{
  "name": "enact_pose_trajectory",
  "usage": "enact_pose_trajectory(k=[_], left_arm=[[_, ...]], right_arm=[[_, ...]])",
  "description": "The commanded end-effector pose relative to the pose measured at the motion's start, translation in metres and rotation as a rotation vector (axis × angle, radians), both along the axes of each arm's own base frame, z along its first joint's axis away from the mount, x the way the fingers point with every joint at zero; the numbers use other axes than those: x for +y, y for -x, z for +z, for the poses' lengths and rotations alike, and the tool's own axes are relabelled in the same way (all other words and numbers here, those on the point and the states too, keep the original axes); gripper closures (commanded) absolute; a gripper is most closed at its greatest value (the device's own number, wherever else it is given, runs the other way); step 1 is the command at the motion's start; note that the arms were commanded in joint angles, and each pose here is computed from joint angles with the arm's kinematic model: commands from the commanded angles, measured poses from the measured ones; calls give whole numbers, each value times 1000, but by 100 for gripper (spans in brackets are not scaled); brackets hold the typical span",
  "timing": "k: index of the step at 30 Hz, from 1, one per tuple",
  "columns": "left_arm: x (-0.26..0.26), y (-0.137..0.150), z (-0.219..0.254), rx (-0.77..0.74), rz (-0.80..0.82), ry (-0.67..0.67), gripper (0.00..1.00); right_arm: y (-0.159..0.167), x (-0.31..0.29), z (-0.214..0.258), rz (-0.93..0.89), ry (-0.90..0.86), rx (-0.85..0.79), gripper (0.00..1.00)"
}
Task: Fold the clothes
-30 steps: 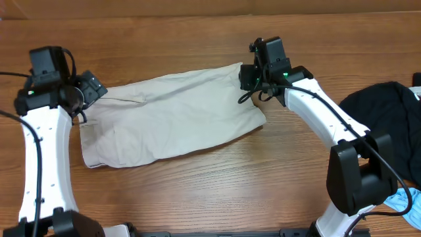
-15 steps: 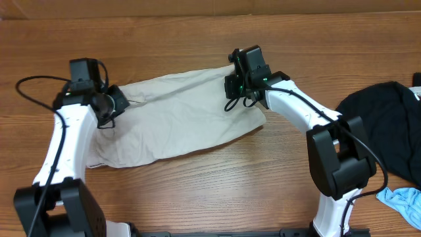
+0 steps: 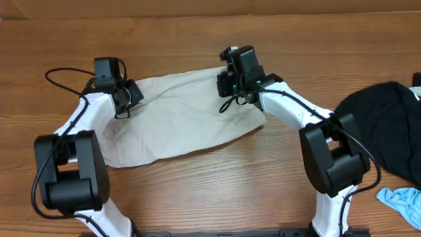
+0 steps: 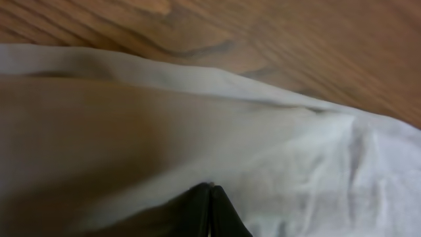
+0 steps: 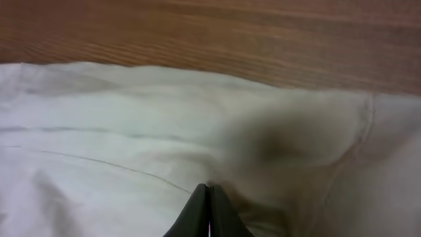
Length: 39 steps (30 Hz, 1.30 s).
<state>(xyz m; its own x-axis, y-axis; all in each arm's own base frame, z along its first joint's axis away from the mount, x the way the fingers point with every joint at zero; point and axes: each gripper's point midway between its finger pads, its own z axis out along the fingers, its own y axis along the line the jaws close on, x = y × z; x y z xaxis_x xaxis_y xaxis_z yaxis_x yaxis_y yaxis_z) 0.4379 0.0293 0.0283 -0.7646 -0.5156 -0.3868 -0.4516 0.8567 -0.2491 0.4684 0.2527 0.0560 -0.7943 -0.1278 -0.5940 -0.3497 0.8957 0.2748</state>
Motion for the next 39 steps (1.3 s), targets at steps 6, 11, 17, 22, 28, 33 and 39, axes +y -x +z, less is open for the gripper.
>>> enact_pose_trajectory(k=[6, 11, 17, 22, 28, 33, 39], left_arm=[[15, -12, -19, -19, 28, -90, 94], [15, -18, -10, -40, 24, -86, 80], [0, -20, 22, -33, -77, -42, 6], [1, -17, 80, -22, -98, -62, 0], [0, 0, 155, -34, -111, -74, 0], [-3, 35, 186, 38, -113, -62, 0], [-5, 68, 175, 170, -116, -45, 0]], right_arm=[[-25, -34, -39, -121, 36, 26, 96], [-35, -56, -43, -180, 27, 35, 96], [-36, -68, -30, -187, 0, 72, 96], [-37, -68, 25, -162, -26, 64, 45], [-13, -71, 52, -78, 37, 112, 12], [23, -81, 20, -61, 99, 269, 11], [49, -89, -12, -61, 127, 358, 11]])
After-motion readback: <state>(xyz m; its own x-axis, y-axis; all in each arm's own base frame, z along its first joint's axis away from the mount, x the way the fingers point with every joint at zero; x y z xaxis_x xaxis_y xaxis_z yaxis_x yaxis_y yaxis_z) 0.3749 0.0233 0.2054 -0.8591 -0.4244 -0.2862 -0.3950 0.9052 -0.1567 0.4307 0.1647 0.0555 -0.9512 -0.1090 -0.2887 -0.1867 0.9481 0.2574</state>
